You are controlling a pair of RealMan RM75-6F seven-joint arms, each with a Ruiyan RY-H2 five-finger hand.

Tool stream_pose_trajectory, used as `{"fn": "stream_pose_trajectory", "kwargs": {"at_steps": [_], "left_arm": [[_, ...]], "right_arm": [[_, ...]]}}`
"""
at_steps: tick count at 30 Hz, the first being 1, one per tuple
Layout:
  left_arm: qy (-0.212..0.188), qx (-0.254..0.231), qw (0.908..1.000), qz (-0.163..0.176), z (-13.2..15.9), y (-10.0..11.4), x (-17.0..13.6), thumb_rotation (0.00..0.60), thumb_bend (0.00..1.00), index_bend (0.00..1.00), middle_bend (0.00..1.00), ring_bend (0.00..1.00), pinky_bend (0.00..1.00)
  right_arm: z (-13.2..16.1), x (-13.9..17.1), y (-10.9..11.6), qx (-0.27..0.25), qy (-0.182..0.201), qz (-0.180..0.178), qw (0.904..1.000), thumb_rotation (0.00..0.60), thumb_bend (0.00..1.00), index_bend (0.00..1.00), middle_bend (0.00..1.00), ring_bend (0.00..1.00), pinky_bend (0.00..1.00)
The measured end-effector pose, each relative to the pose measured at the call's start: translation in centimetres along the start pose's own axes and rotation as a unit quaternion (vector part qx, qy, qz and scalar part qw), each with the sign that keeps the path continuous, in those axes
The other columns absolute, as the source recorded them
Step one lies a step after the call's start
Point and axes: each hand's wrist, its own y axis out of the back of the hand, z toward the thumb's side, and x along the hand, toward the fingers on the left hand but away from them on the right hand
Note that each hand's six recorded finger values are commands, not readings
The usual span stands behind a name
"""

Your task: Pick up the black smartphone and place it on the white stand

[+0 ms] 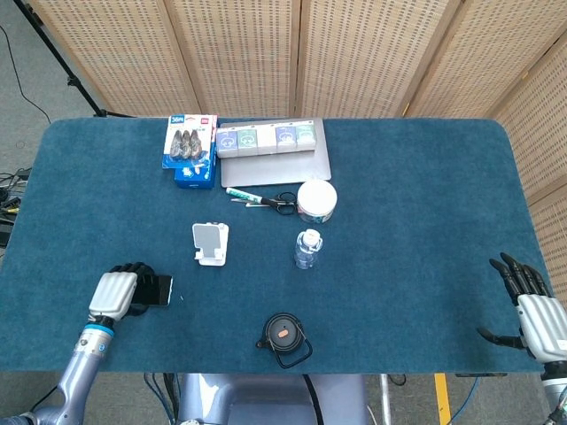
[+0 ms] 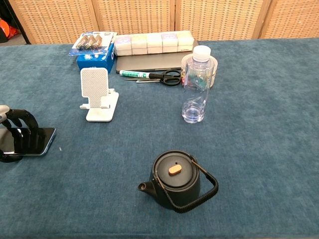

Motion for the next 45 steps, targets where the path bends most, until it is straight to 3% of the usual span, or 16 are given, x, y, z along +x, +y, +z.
{"fn": "stream_pose_trajectory", "kwargs": {"at_steps": [5, 12, 15, 18, 22, 24, 27, 33, 36, 39, 42, 45], "left_arm": [[-0.016, -0.013, 0.9992, 0.033, 0.3, 0.9, -0.4, 0.6, 0.39, 0.6, 0.39, 0.33, 0.45], [-0.041, -0.009, 0.9977, 0.053, 0.7, 1.9, -0.4, 0.6, 0.39, 0.61, 0.39, 0.33, 0.45], [-0.064, 0.002, 0.9949, 0.078, 1.3, 3.2, -0.3, 0.6, 0.38, 0.62, 0.39, 0.33, 0.45], [-0.097, 0.027, 0.9881, 0.117, 2.0, 5.1, -0.1, 0.6, 0.37, 0.62, 0.39, 0.33, 0.45], [-0.162, 0.102, 0.9642, 0.183, 3.1, 8.1, 0.1, 0.6, 0.37, 0.62, 0.39, 0.33, 0.45], [-0.193, 0.148, 0.9478, 0.206, 3.5, 9.2, 0.4, 0.6, 0.36, 0.62, 0.39, 0.33, 0.45], [-0.246, 0.231, 0.911, 0.237, 4.3, 10.7, 1.0, 0.6, 0.36, 0.62, 0.39, 0.33, 0.45], [-0.345, 0.372, 0.8201, 0.264, 6.0, 12.1, 2.3, 0.6, 0.35, 0.62, 0.39, 0.33, 0.45], [-0.374, 0.421, 0.7835, 0.263, 6.2, 12.3, 3.0, 0.6, 0.34, 0.62, 0.39, 0.33, 0.45], [-0.404, 0.476, 0.7359, 0.262, 6.9, 13.3, 4.5, 0.6, 0.34, 0.62, 0.39, 0.33, 0.45], [-0.427, 0.51, 0.7013, 0.257, 7.7, 14.0, 5.7, 0.6, 0.34, 0.62, 0.39, 0.33, 0.45], [-0.446, 0.526, 0.6782, 0.254, 9.0, 14.3, 6.7, 0.6, 0.35, 0.62, 0.39, 0.33, 0.45]], "right_arm": [[0.1, 0.0, 0.0, -0.001, 0.001, 0.001, 1.0, 0.6, 0.0, 0.0, 0.0, 0.0, 0.0], [0.0, 0.0, 0.0, -0.001, 0.0, 0.0, 1.0, 0.6, 0.0, 0.0, 0.0, 0.0, 0.0], [0.0, 0.0, 0.0, -0.002, -0.001, 0.0, 1.0, 0.6, 0.0, 0.0, 0.0, 0.0, 0.0], [0.0, 0.0, 0.1, -0.003, -0.001, 0.0, 1.0, 0.6, 0.0, 0.0, 0.0, 0.0, 0.0], [0.0, 0.0, 0.1, -0.005, -0.001, 0.0, 1.0, 0.6, 0.0, 0.0, 0.0, 0.0, 0.0], [-0.1, 0.0, 0.2, -0.006, -0.002, -0.002, 1.0, 0.6, 0.0, 0.0, 0.0, 0.0, 0.0], [-0.2, -0.1, 0.3, -0.006, -0.005, -0.003, 1.0, 0.6, 0.0, 0.0, 0.0, 0.0, 0.0], [-0.6, -0.3, 0.4, -0.006, -0.012, -0.006, 0.9999, 0.6, 0.0, 0.0, 0.0, 0.0, 0.0], [-0.9, -0.4, 0.5, -0.005, -0.019, -0.008, 0.9998, 0.6, 0.0, 0.0, 0.0, 0.0, 0.0], [-1.4, -0.7, 0.6, -0.004, -0.028, -0.011, 0.9995, 0.6, 0.0, 0.0, 0.0, 0.0, 0.0], [-1.7, -0.9, 0.6, -0.003, -0.035, -0.013, 0.9993, 0.6, 0.0, 0.0, 0.0, 0.0, 0.0], [-2.0, -1.1, 0.7, -0.001, -0.042, -0.014, 0.999, 0.6, 0.0, 0.0, 0.0, 0.0, 0.0]]}}
